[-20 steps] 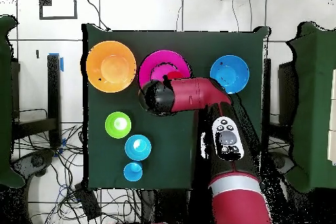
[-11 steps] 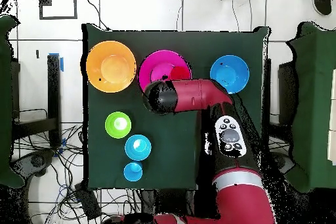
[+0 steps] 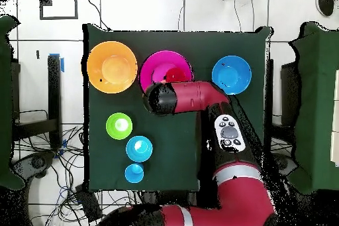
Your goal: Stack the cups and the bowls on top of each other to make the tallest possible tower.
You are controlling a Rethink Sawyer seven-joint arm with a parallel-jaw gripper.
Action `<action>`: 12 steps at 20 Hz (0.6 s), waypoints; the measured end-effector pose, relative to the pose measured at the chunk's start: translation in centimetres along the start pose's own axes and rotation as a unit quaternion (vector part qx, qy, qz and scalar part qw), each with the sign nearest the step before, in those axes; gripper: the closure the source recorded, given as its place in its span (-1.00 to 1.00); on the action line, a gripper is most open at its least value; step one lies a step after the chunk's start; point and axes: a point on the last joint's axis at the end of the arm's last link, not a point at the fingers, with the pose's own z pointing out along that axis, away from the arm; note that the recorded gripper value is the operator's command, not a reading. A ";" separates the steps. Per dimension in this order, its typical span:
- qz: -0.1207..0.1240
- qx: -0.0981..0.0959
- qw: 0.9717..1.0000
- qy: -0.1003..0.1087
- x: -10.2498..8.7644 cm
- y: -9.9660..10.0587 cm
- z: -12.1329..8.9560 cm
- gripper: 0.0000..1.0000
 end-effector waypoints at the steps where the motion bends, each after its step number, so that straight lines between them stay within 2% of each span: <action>1: 0.000 -0.001 1.000 0.002 0.1 0.0 0.2 -1.00; 12: 0.015 -0.027 0.999 0.017 0.1 -0.2 1.9 -1.00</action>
